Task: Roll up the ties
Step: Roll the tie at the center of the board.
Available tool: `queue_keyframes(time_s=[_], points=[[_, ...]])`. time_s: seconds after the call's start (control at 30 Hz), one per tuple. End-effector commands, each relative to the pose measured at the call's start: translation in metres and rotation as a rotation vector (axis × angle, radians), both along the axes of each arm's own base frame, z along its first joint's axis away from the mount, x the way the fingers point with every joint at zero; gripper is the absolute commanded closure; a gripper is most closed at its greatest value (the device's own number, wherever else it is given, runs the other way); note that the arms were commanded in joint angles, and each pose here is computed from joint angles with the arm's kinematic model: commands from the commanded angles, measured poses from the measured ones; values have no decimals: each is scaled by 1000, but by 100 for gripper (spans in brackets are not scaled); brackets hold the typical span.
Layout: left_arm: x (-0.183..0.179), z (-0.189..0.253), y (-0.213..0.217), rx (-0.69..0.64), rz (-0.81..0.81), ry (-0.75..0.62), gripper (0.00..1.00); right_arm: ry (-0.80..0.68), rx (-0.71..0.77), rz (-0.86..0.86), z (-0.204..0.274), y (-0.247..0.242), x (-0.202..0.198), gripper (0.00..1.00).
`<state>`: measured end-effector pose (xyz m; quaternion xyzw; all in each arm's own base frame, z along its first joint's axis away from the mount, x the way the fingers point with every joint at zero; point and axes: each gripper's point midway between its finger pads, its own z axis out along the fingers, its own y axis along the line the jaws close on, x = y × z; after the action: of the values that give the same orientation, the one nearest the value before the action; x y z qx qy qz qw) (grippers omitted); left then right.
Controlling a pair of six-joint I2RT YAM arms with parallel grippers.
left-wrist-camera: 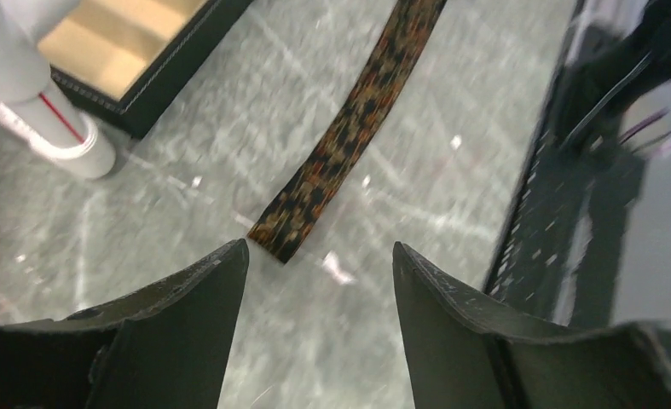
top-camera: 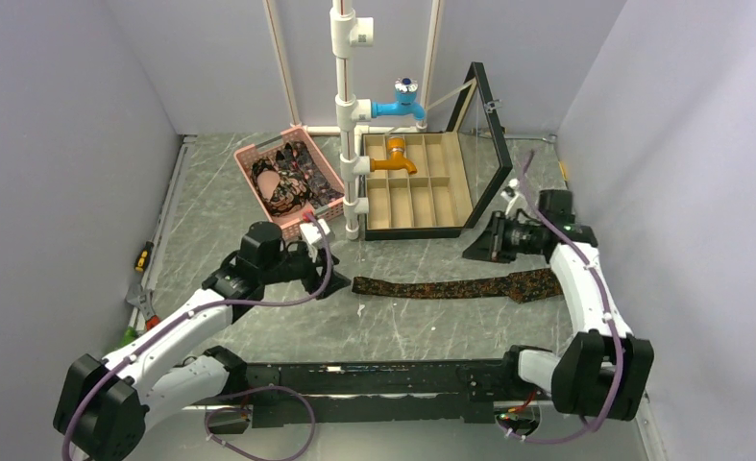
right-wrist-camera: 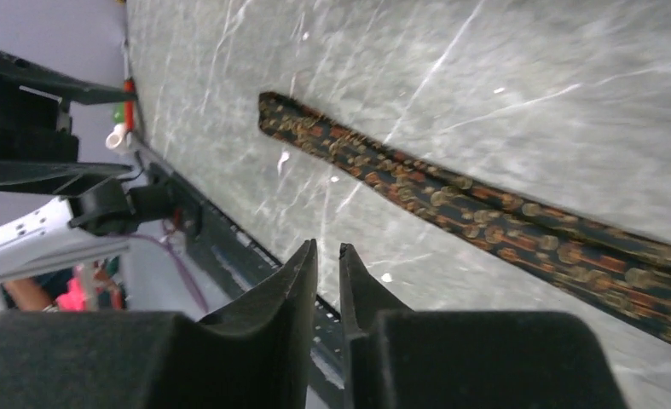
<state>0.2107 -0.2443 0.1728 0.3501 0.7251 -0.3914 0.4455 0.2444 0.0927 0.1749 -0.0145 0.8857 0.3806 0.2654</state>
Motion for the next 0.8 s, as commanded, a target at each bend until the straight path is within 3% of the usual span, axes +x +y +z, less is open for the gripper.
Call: queue_keyframes(time_s=[0.0, 0.13, 0.23, 0.43, 0.77], points=[[-6, -33, 24, 284, -172, -211, 31, 37, 137, 20, -4, 45, 12, 85], [5, -50, 30, 476, -353, -443, 25, 92, 165, 78, -27, 88, 11, 96], [13, -63, 25, 544, -460, -507, 20, 124, 165, 87, -43, 106, 10, 100], [27, -86, 1, 581, -585, -450, 16, 129, 109, 158, -79, 140, 11, 100], [23, -113, -21, 651, -708, -352, 20, 207, 104, 264, -115, 185, 0, 100]])
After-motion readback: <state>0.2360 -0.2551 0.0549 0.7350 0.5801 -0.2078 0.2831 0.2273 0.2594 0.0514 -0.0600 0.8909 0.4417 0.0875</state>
